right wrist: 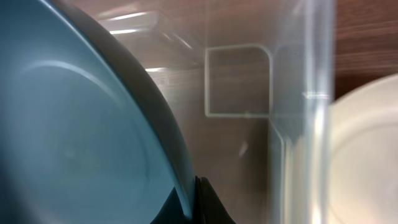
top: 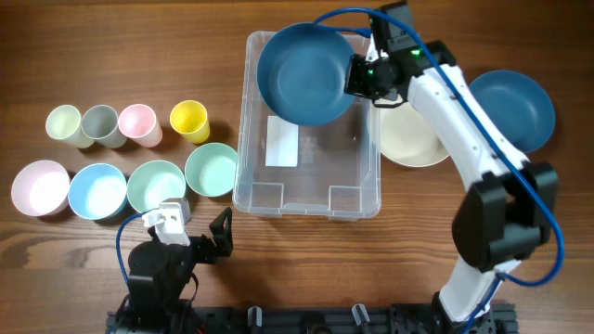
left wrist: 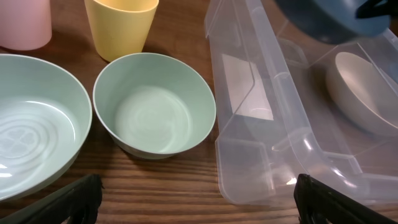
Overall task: Pack container
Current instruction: 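Carry the dark blue bowl into the clear bin and release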
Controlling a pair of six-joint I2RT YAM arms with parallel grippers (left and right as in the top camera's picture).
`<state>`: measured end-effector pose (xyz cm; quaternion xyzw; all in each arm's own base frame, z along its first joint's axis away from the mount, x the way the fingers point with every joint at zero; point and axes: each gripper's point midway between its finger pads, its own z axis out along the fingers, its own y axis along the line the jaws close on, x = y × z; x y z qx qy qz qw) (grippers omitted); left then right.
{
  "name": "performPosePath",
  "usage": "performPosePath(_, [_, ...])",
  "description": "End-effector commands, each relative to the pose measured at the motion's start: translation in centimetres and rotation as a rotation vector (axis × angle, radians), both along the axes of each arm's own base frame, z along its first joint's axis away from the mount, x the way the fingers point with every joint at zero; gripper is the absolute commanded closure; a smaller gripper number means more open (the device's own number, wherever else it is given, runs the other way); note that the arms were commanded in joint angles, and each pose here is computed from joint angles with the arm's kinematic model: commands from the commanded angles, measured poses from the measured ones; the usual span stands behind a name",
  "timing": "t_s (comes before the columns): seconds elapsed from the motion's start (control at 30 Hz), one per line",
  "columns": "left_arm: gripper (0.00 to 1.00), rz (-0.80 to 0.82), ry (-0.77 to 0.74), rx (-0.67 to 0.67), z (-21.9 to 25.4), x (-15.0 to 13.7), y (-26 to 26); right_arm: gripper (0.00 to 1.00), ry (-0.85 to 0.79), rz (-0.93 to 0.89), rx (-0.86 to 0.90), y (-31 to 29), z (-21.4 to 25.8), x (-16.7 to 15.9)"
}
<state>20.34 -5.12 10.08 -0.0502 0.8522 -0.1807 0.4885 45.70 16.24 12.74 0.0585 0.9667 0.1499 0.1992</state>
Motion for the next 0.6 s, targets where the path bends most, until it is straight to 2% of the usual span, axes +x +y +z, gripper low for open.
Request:
performPosePath(0.0, [0.00, -0.027, -0.011, 0.010, 0.0, -0.1, -0.3, 0.96, -0.061, 0.022, 0.039, 1.2, 1.5, 1.4])
performPosePath(0.1, [0.00, -0.027, -0.011, 0.009, 0.0, -0.1, -0.3, 0.96, -0.058, 0.025, 0.039, 1.4, 1.1, 1.5])
performPosePath(0.13, [0.00, -0.027, -0.011, 0.009, 0.0, -0.1, -0.3, 0.91, -0.059, 0.027, 0.039, 1.5, 1.1, 1.5])
performPosePath(0.27, [0.00, -0.027, -0.011, 0.010, 0.0, -0.1, -0.3, 0.49, -0.087, 0.028, 0.048, 1.7, 1.5, 2.0])
performPosePath(0.43, [0.00, -0.027, -0.011, 0.009, 0.0, -0.1, -0.3, 0.45, -0.163, 0.011, 0.069, 0.8, 5.2, 2.1])
performPosePath(0.5, [0.00, -0.027, -0.011, 0.009, 0.0, -0.1, -0.3, 0.43, -0.220, -0.026, 0.083, -1.2, 8.9, 1.5])
performPosePath(0.57, [0.00, -0.027, -0.011, 0.009, 0.0, -0.1, -0.3, 0.36, -0.250, -0.105, 0.101, -4.3, 12.5, 0.0])
